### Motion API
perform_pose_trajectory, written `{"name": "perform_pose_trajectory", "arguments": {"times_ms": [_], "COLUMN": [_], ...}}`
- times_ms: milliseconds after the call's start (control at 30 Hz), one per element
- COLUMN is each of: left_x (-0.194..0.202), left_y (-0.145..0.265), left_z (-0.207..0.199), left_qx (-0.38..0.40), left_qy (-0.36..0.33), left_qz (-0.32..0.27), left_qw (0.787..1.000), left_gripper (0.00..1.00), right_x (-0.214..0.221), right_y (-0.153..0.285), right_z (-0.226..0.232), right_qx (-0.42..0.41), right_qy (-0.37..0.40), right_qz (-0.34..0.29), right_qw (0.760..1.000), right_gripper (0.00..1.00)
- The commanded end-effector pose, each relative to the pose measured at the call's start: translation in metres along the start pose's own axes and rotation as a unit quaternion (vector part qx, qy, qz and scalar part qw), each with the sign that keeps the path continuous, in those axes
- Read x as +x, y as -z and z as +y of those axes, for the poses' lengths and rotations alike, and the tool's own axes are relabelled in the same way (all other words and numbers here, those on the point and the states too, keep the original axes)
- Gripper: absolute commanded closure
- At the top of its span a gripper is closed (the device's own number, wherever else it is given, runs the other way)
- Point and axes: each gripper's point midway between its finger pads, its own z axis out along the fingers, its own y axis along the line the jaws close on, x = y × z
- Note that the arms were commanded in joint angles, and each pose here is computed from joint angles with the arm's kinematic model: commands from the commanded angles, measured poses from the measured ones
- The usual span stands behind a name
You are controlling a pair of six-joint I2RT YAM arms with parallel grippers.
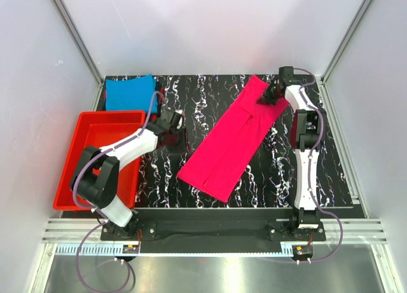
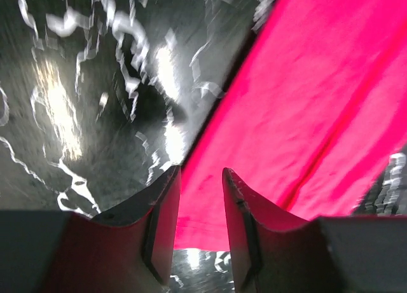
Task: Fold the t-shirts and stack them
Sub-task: Fold the tshirt
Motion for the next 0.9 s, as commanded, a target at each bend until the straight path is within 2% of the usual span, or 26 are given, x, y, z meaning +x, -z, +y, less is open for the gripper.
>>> {"name": "perform_pose_trajectory", "arguments": {"times_ms": [0,33,233,367,433,467,533,567,600,633,667,700,767,867], "left_x": [0.03,0.04,0.068,0.092,0.103,0.108,0.109,0.11,0.107,0.1,0.091,0.084,0.056,0.028], "left_y": [-0.021,-0.028,-0.038,-0.038,-0.034,-0.032,-0.024,-0.02,-0.01,-0.003,0.004,0.016,0.029,0.041], "left_z": [0.018,0.025,0.018,0.016,0.019,0.012,0.011,0.011,0.008,0.004,0.004,0.004,0.001,-0.006], "left_qx": [-0.017,-0.034,-0.035,-0.03,-0.041,-0.031,-0.033,-0.033,-0.026,-0.024,-0.03,-0.037,-0.046,-0.032], "left_qy": [0.007,0.006,0.005,0.015,0.022,0.017,0.016,0.015,0.015,0.013,0.008,0.003,-0.012,-0.041], "left_qz": [0.049,0.071,0.096,0.099,0.1,0.1,0.09,0.087,0.081,0.071,0.056,0.044,0.004,-0.03], "left_qw": [0.999,0.997,0.995,0.995,0.994,0.994,0.995,0.996,0.996,0.997,0.998,0.998,0.999,0.998], "left_gripper": [0.63,0.65,0.66,0.66,0.66,0.66,0.66,0.66,0.66,0.64,0.61,0.57,0.52,0.49], "right_x": [0.02,0.013,-0.004,-0.012,-0.015,-0.022,-0.004,-0.003,0.022,0.034,0.048,0.078,0.132,0.178], "right_y": [-0.016,-0.017,-0.011,0.027,0.06,0.091,0.108,0.14,0.137,0.144,0.17,0.162,0.169,0.189], "right_z": [0.0,0.008,0.046,0.071,0.079,0.091,0.081,0.095,0.072,0.07,0.088,0.062,0.054,0.054], "right_qx": [0.007,-0.012,-0.087,-0.109,-0.095,-0.092,-0.064,-0.072,-0.041,-0.04,-0.057,-0.026,-0.007,0.004], "right_qy": [0.028,0.036,0.066,0.088,0.101,0.112,0.105,0.106,0.084,0.075,0.071,0.054,0.056,0.051], "right_qz": [0.028,0.016,0.001,-0.016,-0.036,-0.06,-0.043,-0.059,-0.034,-0.032,-0.043,-0.019,0.012,0.016], "right_qw": [0.999,0.999,0.994,0.99,0.99,0.988,0.991,0.99,0.995,0.996,0.995,0.998,0.998,0.999], "right_gripper": [0.95,0.94,0.9,0.82,0.77,0.73,0.67,0.65,0.64,0.63,0.63,0.63,0.61,0.56]}}
